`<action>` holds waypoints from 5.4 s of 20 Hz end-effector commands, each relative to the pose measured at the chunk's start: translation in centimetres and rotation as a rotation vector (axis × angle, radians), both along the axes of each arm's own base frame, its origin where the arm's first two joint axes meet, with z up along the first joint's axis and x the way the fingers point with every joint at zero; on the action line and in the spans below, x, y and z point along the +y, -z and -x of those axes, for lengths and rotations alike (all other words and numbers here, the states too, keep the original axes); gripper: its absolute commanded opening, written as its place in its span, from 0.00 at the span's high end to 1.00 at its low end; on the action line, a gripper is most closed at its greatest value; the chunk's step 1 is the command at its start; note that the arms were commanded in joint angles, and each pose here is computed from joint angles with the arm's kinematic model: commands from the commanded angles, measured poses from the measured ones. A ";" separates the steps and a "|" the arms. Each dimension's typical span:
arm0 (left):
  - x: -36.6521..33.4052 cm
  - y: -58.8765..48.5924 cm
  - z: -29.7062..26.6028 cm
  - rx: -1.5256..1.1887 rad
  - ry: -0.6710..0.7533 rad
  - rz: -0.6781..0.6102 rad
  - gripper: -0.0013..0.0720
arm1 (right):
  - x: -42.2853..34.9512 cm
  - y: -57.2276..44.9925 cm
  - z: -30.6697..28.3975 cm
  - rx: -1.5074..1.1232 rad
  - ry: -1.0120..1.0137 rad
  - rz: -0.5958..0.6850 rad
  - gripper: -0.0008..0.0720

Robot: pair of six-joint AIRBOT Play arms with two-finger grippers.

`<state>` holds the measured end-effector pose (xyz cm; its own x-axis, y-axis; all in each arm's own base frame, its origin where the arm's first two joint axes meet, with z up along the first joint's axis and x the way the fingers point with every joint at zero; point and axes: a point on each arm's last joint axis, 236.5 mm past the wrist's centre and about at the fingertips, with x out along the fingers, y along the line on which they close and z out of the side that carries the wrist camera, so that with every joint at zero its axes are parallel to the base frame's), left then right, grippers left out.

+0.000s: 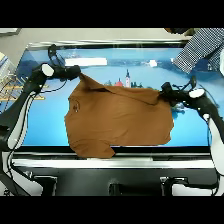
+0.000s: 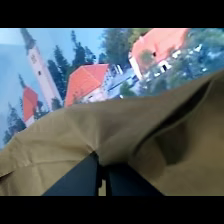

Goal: Fold the clothes and pants, and hang the long-sleeved shirts on hangers.

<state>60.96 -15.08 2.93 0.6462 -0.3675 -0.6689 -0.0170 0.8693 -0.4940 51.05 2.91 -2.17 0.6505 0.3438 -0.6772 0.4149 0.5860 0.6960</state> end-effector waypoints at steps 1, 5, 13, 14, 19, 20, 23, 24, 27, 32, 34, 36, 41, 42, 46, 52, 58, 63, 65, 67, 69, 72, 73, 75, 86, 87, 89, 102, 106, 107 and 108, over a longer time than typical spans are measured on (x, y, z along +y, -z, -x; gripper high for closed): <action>-0.4 1.9 0.8 0.092 -0.007 0.058 0.79 | 0.5 1.9 -0.5 0.020 0.013 -0.007 0.79; 4.2 0.0 4.1 0.234 0.050 0.045 0.43 | -1.5 -1.8 2.3 0.058 -0.146 -0.054 0.49; 13.0 -2.8 16.6 0.577 0.150 -0.015 0.43 | -14.2 -1.8 16.4 0.270 -0.058 0.003 0.46; 12.8 -2.6 17.4 0.590 0.150 -0.012 0.43 | -13.3 -0.4 18.2 0.309 -0.071 -0.015 0.46; 11.9 0.0 23.6 0.636 0.134 0.007 0.44 | -7.6 5.7 24.3 0.460 -0.132 -0.133 0.46; 11.7 0.6 24.9 0.638 0.116 0.013 0.44 | -7.1 6.3 25.0 0.474 -0.142 -0.138 0.46; 11.3 2.0 28.6 0.626 0.071 0.020 0.44 | -6.2 7.1 24.9 0.466 -0.178 -0.102 0.46; 11.2 2.4 29.7 0.622 0.061 0.020 0.43 | -5.9 7.3 24.5 0.456 -0.195 -0.078 0.46; 10.9 3.2 32.1 0.635 0.047 0.027 0.44 | -4.8 8.5 24.3 0.494 -0.238 -0.008 0.46; 10.7 3.5 33.3 0.641 0.062 0.023 0.44 | -3.1 9.3 24.2 0.522 -0.279 0.009 0.75; 10.5 3.6 33.8 0.648 0.103 0.013 0.45 | -3.0 9.1 24.3 0.522 -0.284 0.004 0.93; 10.4 3.6 34.1 0.646 0.141 0.002 0.45 | -2.9 8.5 24.3 0.510 -0.287 0.008 0.95; 10.5 6.8 36.2 0.698 0.080 0.012 0.45 | -3.2 6.5 23.6 0.449 -0.274 0.043 0.95; 9.6 7.8 36.7 0.702 0.065 0.057 0.45 | -3.2 6.3 23.6 0.443 -0.272 0.046 0.95; 5.3 9.2 36.3 0.656 0.011 0.297 0.45 | -2.8 6.1 24.0 0.451 -0.286 0.035 0.95; 4.5 10.7 36.8 0.674 0.008 0.293 0.45 | -2.5 5.9 23.8 0.445 -0.282 0.017 0.94; 5.4 12.1 37.8 0.742 -0.017 0.250 0.45 | -2.1 5.6 23.5 0.432 -0.274 -0.005 0.94; 6.0 12.5 37.7 0.750 -0.054 0.232 0.45 | -2.1 5.6 23.5 0.432 -0.274 -0.005 0.94; 6.3 12.6 37.1 0.735 -0.086 0.233 0.45 | -2.1 5.6 23.5 0.432 -0.273 -0.005 0.94; 6.1 12.7 36.6 0.720 -0.096 0.233 0.45 | -2.1 5.6 23.5 0.432 -0.273 -0.005 0.94; 5.1 13.1 36.9 0.735 -0.068 0.225 0.45 | -2.1 5.6 23.4 0.431 -0.272 -0.006 0.94; 3.4 14.3 38.0 0.784 -0.007 0.201 0.45 | -2.0 5.5 23.4 0.428 -0.270 -0.012 0.94; 3.1 14.5 38.1 0.788 0.004 0.193 0.46 | -1.9 5.5 23.3 0.426 -0.268 -0.018 0.94; 2.8 14.4 37.5 0.761 0.003 0.193 0.77 | -1.5 5.1 22.9 0.411 -0.260 -0.041 0.95; 3.7 -10.0 19.0 0.034 0.070 0.105 0.95 | -0.8 -17.1 10.7 -0.350 -0.328 0.062 0.95; 4.6 -14.4 18.1 -0.071 0.056 0.063 0.95 | -0.7 -20.8 10.6 -0.423 -0.352 0.107 0.95; 6.9 -24.1 18.0 -0.287 -0.006 -0.029 0.95 | -0.1 -29.1 11.6 -0.593 -0.372 0.221 0.95; 15.6 -48.8 42.2 -0.939 -0.374 -0.197 0.95 | 1.5 -53.6 31.4 -1.160 0.048 0.654 0.95; 16.9 -45.4 39.5 -0.804 -0.410 -0.239 0.95 | 1.2 -49.4 27.1 -0.992 -0.046 0.573 0.95; 17.0 -43.1 37.6 -0.712 -0.409 -0.226 0.95 | 0.9 -47.0 25.1 -0.897 -0.086 0.526 0.95; 17.0 -40.6 35.6 -0.623 -0.396 -0.232 0.95 | 0.5 -44.3 23.0 -0.796 -0.120 0.462 0.95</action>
<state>22.74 0.94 47.82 0.9991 0.0415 -0.0128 -0.0434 0.9487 -0.3133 24.57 4.02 47.14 0.9785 0.1971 0.0608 -0.2060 0.9187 0.3370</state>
